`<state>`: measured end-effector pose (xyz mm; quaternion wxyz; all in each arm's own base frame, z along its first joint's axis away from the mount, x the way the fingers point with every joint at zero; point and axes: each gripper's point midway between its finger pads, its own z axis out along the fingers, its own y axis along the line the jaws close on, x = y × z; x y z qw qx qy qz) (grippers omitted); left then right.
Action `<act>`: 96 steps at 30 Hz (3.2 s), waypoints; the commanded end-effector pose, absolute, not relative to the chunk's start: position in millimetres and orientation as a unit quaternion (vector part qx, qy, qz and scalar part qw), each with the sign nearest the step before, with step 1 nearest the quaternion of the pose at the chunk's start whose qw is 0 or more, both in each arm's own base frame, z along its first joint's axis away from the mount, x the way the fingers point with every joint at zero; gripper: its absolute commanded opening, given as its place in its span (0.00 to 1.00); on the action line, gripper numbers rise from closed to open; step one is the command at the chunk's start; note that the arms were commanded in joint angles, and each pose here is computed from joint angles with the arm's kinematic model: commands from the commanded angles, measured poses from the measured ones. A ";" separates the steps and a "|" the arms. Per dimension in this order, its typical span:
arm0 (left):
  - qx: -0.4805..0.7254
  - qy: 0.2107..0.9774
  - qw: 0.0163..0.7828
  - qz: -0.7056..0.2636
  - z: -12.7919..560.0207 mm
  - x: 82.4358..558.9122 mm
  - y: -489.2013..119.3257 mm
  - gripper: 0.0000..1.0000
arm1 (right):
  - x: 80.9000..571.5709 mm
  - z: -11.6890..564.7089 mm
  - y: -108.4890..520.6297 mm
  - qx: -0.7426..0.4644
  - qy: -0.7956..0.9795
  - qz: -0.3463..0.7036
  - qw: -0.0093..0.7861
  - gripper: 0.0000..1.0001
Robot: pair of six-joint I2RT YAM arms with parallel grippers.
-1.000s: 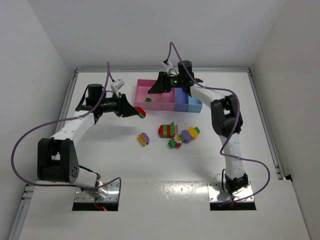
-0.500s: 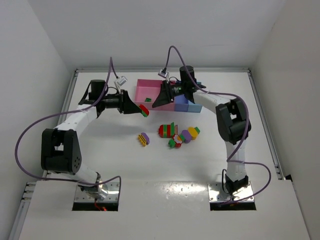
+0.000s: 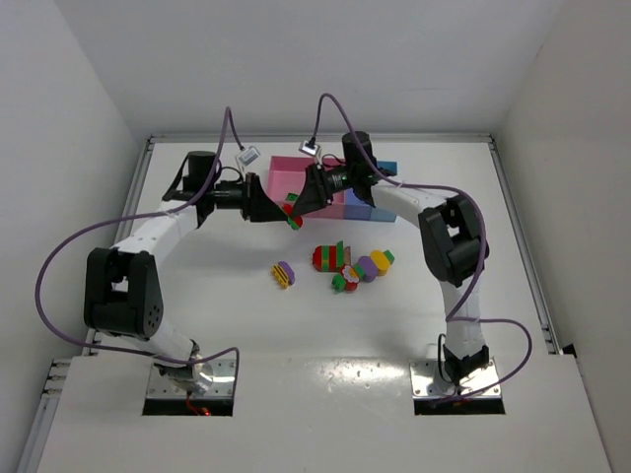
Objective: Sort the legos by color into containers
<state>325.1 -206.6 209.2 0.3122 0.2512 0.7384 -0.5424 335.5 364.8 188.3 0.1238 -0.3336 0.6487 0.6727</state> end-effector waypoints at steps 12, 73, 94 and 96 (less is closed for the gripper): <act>0.248 0.748 0.308 -0.533 187.9 306.9 -201.7 0.00 | 394.2 227.2 334.2 -0.353 0.625 0.657 0.232 0.02; 0.113 0.841 0.499 -0.176 167.9 532.6 -177.7 0.51 | 430.9 194.3 236.8 -0.299 0.801 0.332 0.398 0.80; 0.074 0.828 0.554 -0.047 247.6 354.5 -49.7 0.94 | 314.3 88.1 352.1 -0.519 0.765 0.325 0.199 0.75; 0.021 0.827 0.562 -0.003 253.9 346.4 -24.7 0.94 | 300.9 66.5 360.7 -0.491 0.796 0.318 0.151 0.74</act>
